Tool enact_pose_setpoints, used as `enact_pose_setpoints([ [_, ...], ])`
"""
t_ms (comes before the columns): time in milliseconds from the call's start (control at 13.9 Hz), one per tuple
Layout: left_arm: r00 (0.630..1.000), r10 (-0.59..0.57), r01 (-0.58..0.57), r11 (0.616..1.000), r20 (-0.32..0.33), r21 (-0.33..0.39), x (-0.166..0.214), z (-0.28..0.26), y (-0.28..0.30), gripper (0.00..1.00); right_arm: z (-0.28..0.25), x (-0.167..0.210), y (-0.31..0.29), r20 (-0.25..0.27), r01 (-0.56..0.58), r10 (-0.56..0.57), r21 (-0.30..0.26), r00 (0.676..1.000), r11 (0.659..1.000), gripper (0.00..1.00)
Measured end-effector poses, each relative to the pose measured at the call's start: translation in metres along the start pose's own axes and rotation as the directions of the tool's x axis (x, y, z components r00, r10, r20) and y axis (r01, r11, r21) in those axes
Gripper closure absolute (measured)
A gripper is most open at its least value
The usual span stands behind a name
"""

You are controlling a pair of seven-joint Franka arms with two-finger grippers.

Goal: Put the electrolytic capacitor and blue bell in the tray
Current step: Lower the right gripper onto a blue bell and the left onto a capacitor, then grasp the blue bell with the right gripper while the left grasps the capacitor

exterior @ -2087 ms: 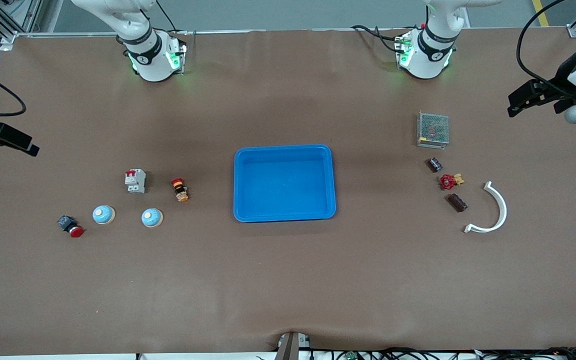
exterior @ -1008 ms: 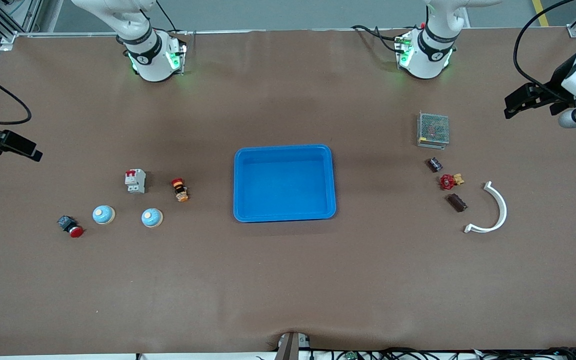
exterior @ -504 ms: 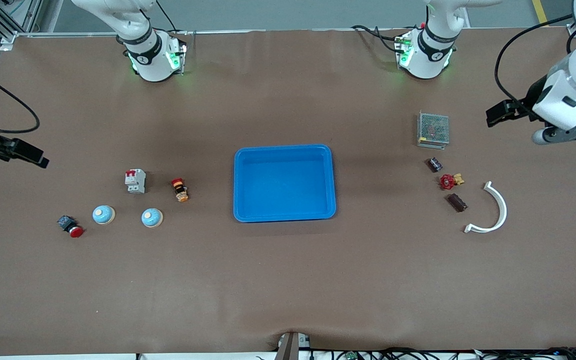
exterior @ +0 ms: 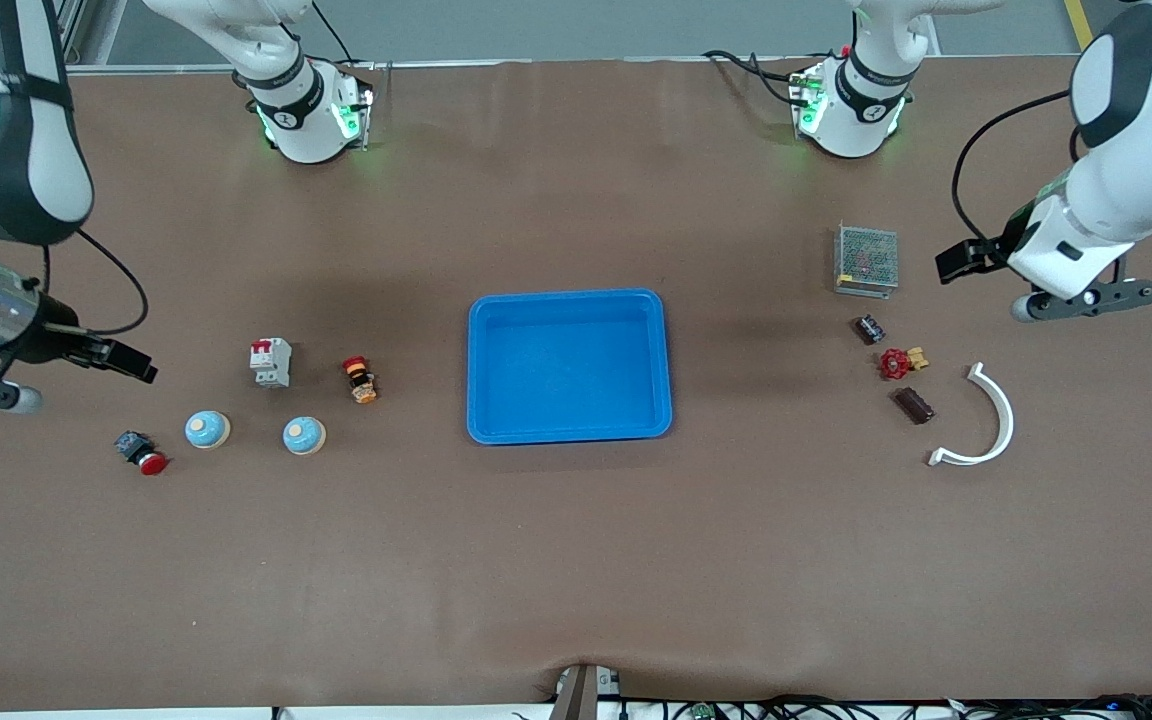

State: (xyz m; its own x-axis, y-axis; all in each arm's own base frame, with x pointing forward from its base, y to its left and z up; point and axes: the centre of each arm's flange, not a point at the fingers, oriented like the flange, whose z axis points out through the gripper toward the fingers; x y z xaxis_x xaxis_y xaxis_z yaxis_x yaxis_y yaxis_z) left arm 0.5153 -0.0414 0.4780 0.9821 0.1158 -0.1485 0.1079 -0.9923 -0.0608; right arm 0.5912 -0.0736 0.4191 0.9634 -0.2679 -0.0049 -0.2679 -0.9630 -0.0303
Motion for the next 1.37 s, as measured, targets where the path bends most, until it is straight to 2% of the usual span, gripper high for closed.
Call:
enact_pose_setpoints([
  [360, 0.998, -0.061, 0.061, 0.998, -0.013, -0.005, -0.009, 0.067, -0.005, 0.00, 0.082, 0.025, 0.021, 0.002, -0.036, 0.036, -0.012, 0.999, 0.999, 0.00],
  [504, 0.995, -0.097, 0.097, 0.995, -0.025, -0.011, -0.013, 0.089, -0.008, 0.00, 0.112, 0.032, 0.022, -0.016, -0.022, 0.022, -0.040, 1.000, 0.999, 0.00],
  [576, 0.992, -0.122, 0.122, 0.992, -0.030, -0.013, -0.016, 0.101, -0.008, 0.06, 0.128, 0.034, 0.022, -0.027, -0.017, 0.015, -0.058, 1.000, 0.998, 0.00],
  [648, 0.988, -0.150, 0.149, 0.989, -0.032, -0.015, -0.018, 0.111, -0.008, 0.06, 0.143, 0.036, 0.023, -0.037, -0.009, 0.006, -0.070, 0.999, 0.997, 0.00],
  [792, 0.979, -0.200, 0.200, 0.980, -0.031, -0.017, -0.023, 0.129, -0.008, 0.17, 0.172, 0.037, 0.022, -0.050, 0.004, -0.008, -0.077, 0.999, 0.997, 0.00],
  [1008, 0.965, -0.258, 0.257, 0.966, -0.037, -0.026, -0.027, 0.154, -0.008, 0.19, 0.204, 0.036, 0.020, -0.060, 0.011, -0.016, -0.074, 0.998, 0.997, 0.00],
  [1368, 0.929, -0.368, 0.367, 0.930, -0.029, -0.037, -0.021, 0.200, -0.004, 0.28, 0.230, 0.031, 0.021, -0.041, 0.013, -0.016, -0.075, 0.999, 0.997, 0.00],
])
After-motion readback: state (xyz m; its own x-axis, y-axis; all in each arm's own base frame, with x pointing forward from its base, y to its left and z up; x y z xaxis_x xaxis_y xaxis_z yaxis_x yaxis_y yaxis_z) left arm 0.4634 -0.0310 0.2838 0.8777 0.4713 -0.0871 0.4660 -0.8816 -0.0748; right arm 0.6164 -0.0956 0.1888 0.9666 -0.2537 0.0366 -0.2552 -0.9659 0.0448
